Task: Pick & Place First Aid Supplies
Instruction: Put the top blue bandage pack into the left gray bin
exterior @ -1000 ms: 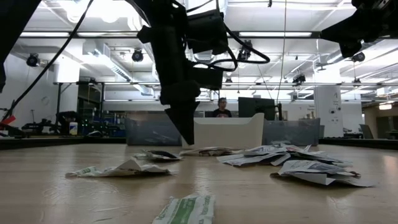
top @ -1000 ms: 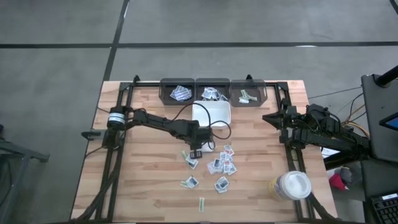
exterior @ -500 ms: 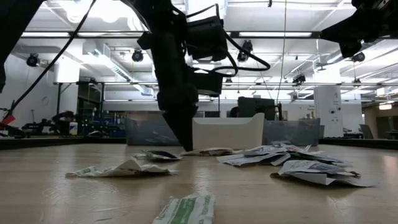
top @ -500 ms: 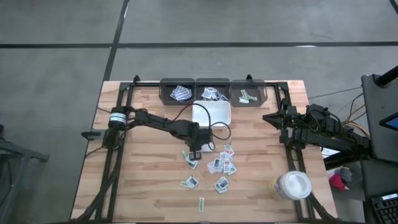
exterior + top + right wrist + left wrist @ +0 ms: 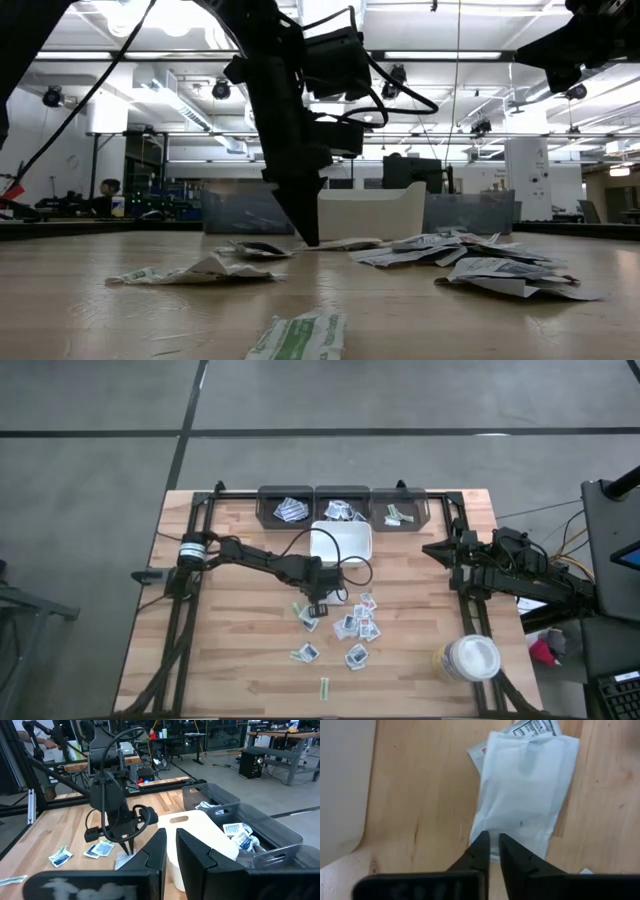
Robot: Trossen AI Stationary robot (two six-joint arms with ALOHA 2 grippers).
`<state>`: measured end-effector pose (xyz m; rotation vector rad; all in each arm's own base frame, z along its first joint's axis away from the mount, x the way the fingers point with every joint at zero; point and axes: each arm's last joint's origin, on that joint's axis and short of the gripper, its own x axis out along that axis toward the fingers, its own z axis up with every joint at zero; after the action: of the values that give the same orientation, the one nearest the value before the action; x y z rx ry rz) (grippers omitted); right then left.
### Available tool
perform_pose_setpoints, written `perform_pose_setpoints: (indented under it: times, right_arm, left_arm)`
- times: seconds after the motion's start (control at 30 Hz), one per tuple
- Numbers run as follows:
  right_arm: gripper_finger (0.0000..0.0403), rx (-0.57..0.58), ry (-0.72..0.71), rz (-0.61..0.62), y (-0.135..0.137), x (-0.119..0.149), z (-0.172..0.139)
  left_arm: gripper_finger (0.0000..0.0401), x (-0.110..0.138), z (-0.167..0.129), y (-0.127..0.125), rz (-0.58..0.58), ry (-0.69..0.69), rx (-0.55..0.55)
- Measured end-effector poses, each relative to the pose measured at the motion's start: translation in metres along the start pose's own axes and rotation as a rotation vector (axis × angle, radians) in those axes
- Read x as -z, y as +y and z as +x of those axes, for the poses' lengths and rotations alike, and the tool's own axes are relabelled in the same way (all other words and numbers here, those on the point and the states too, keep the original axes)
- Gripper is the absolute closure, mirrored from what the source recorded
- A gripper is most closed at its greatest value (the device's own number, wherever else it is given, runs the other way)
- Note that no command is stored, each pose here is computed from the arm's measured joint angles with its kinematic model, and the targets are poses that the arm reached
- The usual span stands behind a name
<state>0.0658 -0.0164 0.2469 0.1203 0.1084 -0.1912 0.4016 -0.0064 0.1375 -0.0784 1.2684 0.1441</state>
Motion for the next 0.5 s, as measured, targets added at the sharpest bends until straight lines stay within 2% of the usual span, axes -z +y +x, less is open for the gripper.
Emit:
perform_pose_setpoints:
  times: [0.1, 0.27, 0.5]
  right_arm:
    - [0.0364, 0.000, 0.000, 0.000, 0.000, 0.000, 0.000]
    - [0.0364, 0.000, 0.000, 0.000, 0.000, 0.000, 0.000]
    - [0.0364, 0.000, 0.000, 0.000, 0.000, 0.000, 0.000]
  left_arm:
    - [0.0396, 0.000, -0.001, -0.002, -0.002, -0.010, 0.004]
    - [0.0399, 0.000, -0.001, -0.005, -0.002, -0.011, 0.000]
    - [0.0388, 0.003, -0.023, 0.001, -0.078, -0.024, -0.121]
